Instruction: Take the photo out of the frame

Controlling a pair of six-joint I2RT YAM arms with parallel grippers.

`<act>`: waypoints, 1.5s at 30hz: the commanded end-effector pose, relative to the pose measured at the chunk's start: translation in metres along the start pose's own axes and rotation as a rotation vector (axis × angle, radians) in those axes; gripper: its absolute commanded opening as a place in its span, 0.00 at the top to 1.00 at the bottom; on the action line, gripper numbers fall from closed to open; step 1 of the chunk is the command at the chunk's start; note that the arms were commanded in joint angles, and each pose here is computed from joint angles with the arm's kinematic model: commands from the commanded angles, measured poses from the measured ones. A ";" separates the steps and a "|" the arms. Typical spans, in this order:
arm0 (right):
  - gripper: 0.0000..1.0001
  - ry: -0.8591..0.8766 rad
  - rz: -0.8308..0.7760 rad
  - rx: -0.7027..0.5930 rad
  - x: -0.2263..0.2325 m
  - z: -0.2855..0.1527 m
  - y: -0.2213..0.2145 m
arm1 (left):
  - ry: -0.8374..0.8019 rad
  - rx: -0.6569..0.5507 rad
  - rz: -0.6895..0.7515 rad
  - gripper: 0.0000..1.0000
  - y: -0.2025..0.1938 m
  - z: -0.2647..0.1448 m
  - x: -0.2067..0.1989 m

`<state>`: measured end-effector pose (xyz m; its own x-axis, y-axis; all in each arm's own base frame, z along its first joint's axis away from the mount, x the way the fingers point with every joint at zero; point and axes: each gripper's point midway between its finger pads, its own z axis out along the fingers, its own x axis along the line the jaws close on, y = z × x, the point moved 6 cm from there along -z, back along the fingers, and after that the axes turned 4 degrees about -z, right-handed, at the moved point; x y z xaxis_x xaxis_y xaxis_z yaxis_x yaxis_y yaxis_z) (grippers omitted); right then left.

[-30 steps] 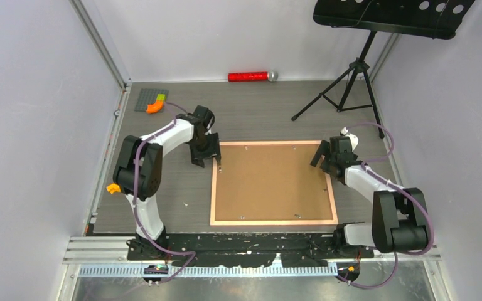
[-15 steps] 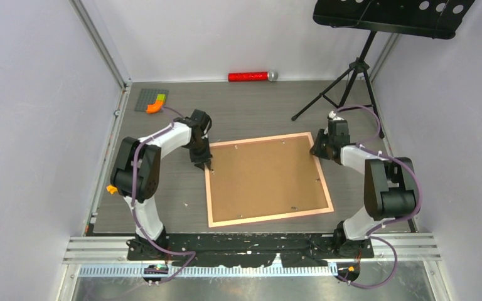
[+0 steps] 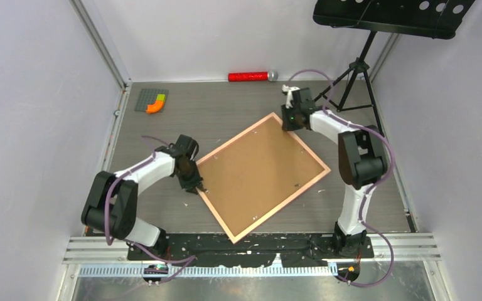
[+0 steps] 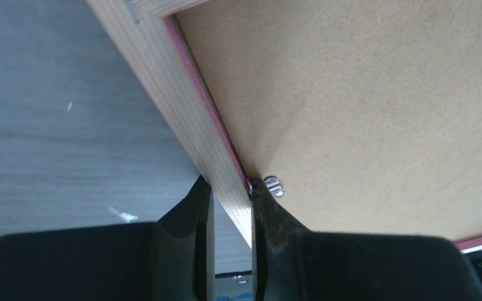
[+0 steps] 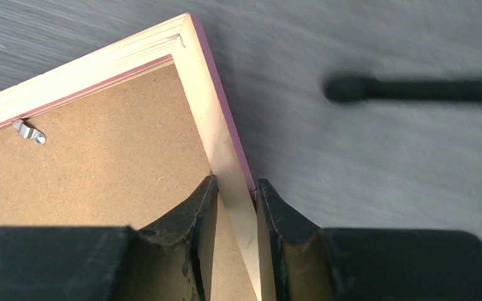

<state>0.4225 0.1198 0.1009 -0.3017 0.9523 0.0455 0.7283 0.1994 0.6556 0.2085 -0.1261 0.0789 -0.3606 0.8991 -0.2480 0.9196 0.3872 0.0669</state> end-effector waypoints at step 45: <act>0.02 0.509 -0.372 -0.310 0.240 -0.056 -0.014 | -0.183 -0.023 0.215 0.56 0.036 0.015 -0.005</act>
<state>0.3080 0.3183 0.1441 -0.8375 0.5418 0.0710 0.3317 0.4009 0.8540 0.2514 -0.1152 0.0797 -0.1407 0.9192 -0.3677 0.9610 0.2161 0.1724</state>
